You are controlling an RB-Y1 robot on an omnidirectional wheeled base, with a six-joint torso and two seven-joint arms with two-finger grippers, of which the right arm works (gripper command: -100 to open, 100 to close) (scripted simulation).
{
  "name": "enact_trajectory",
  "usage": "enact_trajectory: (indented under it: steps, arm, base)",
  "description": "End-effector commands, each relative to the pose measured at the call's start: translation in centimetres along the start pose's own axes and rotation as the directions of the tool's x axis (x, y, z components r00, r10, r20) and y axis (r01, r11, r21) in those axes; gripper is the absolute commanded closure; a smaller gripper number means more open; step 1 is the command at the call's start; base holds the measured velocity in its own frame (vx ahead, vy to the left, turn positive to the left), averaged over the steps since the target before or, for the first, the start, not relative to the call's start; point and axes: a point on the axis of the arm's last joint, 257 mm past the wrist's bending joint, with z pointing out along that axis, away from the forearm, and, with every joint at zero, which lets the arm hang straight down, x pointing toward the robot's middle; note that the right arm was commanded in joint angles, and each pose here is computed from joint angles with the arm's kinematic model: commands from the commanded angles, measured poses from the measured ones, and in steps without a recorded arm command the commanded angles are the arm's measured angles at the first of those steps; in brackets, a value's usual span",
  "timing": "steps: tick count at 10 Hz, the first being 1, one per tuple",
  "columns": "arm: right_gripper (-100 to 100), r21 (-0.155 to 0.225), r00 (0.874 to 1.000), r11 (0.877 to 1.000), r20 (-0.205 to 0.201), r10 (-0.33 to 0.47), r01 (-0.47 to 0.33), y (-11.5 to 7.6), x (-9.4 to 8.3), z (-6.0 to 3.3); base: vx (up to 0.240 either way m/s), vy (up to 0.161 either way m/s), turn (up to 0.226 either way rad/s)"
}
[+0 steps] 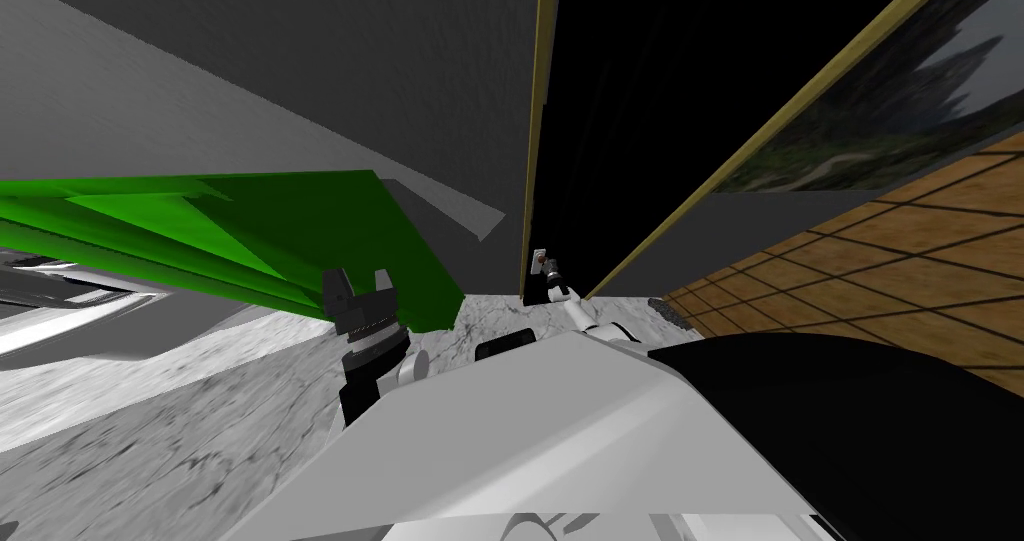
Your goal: Pull the door open
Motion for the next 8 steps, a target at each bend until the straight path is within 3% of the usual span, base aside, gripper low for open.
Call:
enact_trajectory:
  steps: [1, 4, 5, 8]
  arm:
    - [100, -0.025, 0.999, 1.0, -0.038, 0.008, -0.008, 0.81, 2.14, 0.45]
    - [100, -0.025, 0.999, 1.0, -0.038, 0.008, -0.008, 0.81, 2.14, 0.45]
    - [100, -0.024, 0.997, 0.997, -0.027, 0.078, -0.079, 0.78, 1.91, 0.61]
    - [100, -0.024, 0.997, 0.997, -0.027, 0.078, -0.079, 0.78, 1.91, 0.61]
  base:
    - [0.0, 0.0, 0.0]
    - [0.006, 0.004, 0.001]
    - [-0.032, -0.02, 0.07]
    - [-0.027, -0.017, 0.038]
